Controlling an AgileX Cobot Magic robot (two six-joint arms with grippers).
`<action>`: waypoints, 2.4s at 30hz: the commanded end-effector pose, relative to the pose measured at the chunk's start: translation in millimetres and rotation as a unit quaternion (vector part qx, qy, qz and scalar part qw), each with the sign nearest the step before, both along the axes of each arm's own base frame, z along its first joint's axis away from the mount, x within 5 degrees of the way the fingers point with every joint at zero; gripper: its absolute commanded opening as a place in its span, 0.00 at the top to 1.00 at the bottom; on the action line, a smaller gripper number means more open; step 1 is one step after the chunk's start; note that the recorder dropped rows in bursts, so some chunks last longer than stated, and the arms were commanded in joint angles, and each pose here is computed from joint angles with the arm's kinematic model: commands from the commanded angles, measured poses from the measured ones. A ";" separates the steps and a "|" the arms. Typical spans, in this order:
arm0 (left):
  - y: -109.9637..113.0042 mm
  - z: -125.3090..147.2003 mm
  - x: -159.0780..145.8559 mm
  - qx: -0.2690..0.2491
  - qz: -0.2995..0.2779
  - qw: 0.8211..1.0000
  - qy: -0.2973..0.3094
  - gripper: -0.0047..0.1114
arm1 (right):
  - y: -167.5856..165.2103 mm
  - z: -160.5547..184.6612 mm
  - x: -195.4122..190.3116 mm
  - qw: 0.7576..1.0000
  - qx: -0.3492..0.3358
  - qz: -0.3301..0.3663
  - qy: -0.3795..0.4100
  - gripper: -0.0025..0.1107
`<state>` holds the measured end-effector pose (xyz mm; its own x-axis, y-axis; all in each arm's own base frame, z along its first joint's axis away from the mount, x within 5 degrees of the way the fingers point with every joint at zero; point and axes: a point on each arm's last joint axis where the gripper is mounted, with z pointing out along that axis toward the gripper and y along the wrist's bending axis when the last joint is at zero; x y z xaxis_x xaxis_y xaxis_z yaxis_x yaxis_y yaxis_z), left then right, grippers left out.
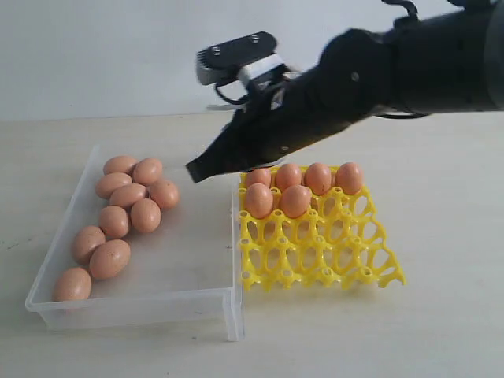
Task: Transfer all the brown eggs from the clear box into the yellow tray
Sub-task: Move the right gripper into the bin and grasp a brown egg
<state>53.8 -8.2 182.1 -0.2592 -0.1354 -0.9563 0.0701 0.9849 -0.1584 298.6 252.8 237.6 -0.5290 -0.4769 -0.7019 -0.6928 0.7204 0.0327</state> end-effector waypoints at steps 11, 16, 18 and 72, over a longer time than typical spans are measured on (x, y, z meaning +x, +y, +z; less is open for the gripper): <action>0.1 2.2 -0.3 -0.001 0.001 1.000 -0.008 0.96 | 115.2 -24.0 12.7 0.984 -0.014 0.101 0.147 0.53; 0.1 2.2 -0.3 -0.001 0.001 1.000 -0.008 0.96 | 138.6 -40.8 36.2 0.984 -0.009 0.072 0.162 0.52; 0.1 2.2 -0.3 -0.001 0.001 1.000 -0.008 0.96 | 142.5 -47.9 45.5 0.983 -0.028 0.069 0.165 0.52; 0.1 2.0 -0.3 0.000 0.001 1.000 -0.007 0.96 | 152.0 -12.4 67.8 0.991 -0.041 0.078 0.099 0.98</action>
